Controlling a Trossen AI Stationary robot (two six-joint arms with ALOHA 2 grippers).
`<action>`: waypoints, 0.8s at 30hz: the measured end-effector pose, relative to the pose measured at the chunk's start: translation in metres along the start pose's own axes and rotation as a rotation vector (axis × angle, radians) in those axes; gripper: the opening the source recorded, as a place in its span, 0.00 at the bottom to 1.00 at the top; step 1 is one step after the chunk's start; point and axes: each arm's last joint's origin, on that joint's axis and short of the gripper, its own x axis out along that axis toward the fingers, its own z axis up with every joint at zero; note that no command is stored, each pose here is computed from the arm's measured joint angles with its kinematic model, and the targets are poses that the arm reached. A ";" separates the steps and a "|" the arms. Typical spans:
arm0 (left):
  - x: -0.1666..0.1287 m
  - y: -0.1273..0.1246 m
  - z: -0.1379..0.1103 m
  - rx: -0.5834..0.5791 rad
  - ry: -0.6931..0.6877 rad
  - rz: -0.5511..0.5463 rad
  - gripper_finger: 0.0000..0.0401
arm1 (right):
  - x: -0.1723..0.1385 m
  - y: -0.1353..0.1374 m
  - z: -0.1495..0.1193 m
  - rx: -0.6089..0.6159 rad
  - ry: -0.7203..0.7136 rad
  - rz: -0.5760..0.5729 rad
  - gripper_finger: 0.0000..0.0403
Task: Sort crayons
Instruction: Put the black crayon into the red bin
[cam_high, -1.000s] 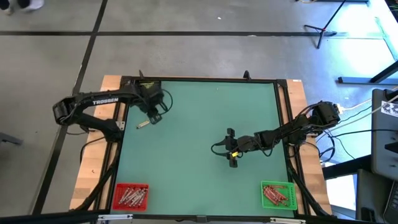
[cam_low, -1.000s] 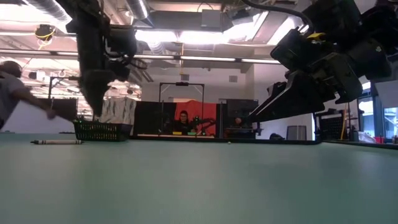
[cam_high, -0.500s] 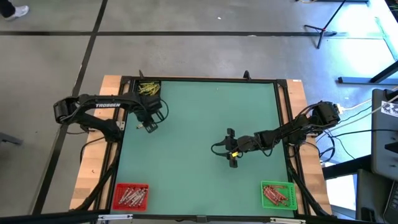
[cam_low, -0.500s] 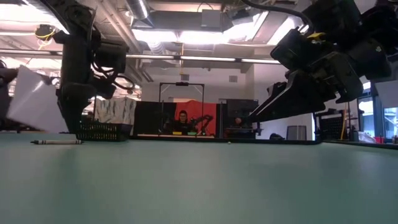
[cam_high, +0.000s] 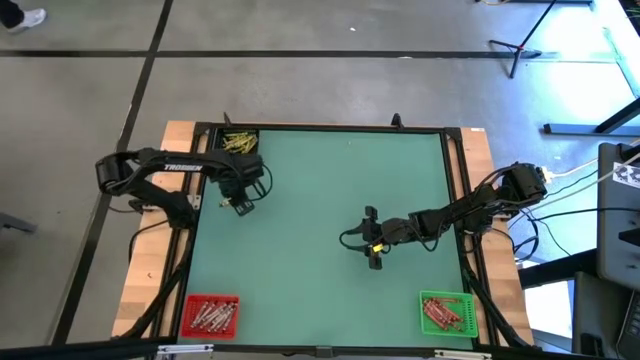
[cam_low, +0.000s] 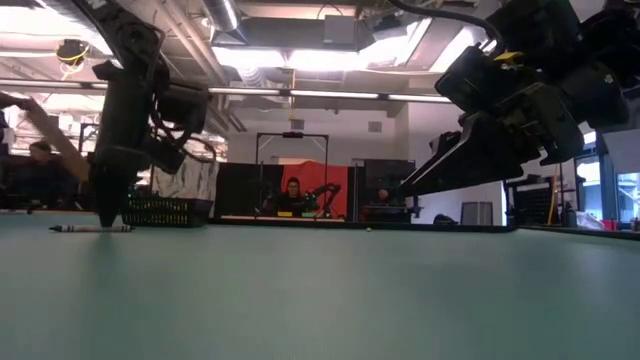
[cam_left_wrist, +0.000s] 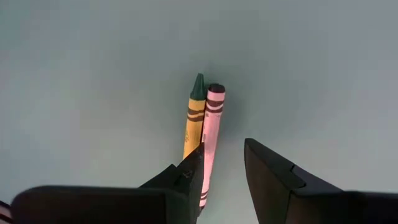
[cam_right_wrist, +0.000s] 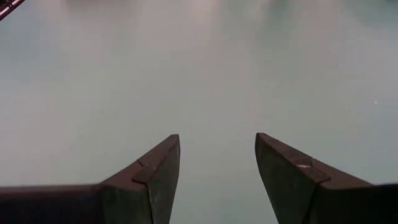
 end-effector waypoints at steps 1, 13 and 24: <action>0.002 0.000 0.001 0.001 0.014 0.003 0.24 | 0.000 0.000 0.000 0.000 0.000 0.000 0.51; 0.013 -0.002 0.006 0.011 0.054 0.013 0.24 | 0.000 0.000 0.000 0.000 -0.001 0.000 0.51; 0.013 -0.002 0.006 0.021 0.049 0.004 0.05 | 0.000 0.000 0.000 -0.004 -0.003 0.001 0.51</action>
